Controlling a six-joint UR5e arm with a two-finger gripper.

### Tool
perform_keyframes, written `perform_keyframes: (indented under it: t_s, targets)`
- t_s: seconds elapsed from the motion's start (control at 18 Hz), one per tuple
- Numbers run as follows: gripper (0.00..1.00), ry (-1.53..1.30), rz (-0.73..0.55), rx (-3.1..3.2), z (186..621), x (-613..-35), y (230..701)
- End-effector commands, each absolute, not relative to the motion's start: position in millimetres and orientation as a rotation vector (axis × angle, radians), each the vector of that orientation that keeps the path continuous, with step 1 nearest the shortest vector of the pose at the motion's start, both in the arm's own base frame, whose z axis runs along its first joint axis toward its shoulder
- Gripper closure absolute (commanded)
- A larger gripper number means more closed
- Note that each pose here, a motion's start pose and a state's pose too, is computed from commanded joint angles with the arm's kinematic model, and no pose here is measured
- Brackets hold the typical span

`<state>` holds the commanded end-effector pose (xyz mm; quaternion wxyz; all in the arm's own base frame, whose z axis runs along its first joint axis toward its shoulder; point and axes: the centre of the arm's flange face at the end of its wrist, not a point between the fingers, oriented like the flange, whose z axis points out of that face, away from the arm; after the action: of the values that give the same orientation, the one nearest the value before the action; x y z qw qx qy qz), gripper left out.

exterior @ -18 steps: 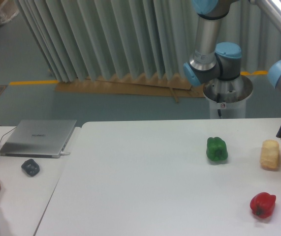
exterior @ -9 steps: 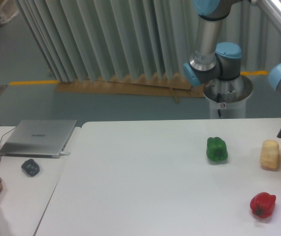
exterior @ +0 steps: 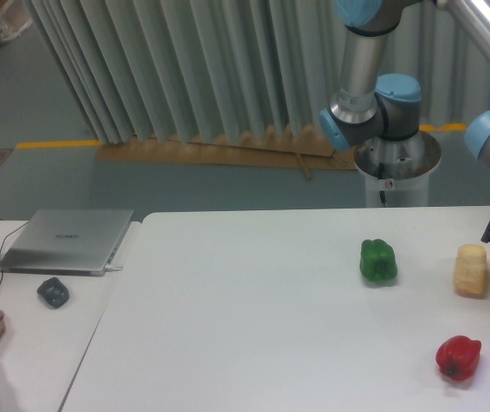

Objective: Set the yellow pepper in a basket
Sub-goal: 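Close the gripper around the yellow bell pepper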

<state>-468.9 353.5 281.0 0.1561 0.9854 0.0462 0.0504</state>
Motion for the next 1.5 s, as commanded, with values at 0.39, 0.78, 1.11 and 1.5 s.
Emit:
perform_keyframes:
  t_s: [0.39,0.78,1.11,1.5]
  targets:
    - [0.0,0.127,0.145,2.809,277,-468,351]
    - [0.0,0.096,0.19,2.789,297,-453,354]
    - [0.0,0.106,0.196,2.796,297,-455,352]
    - [0.0,0.099,0.193,2.8,295,-464,351]
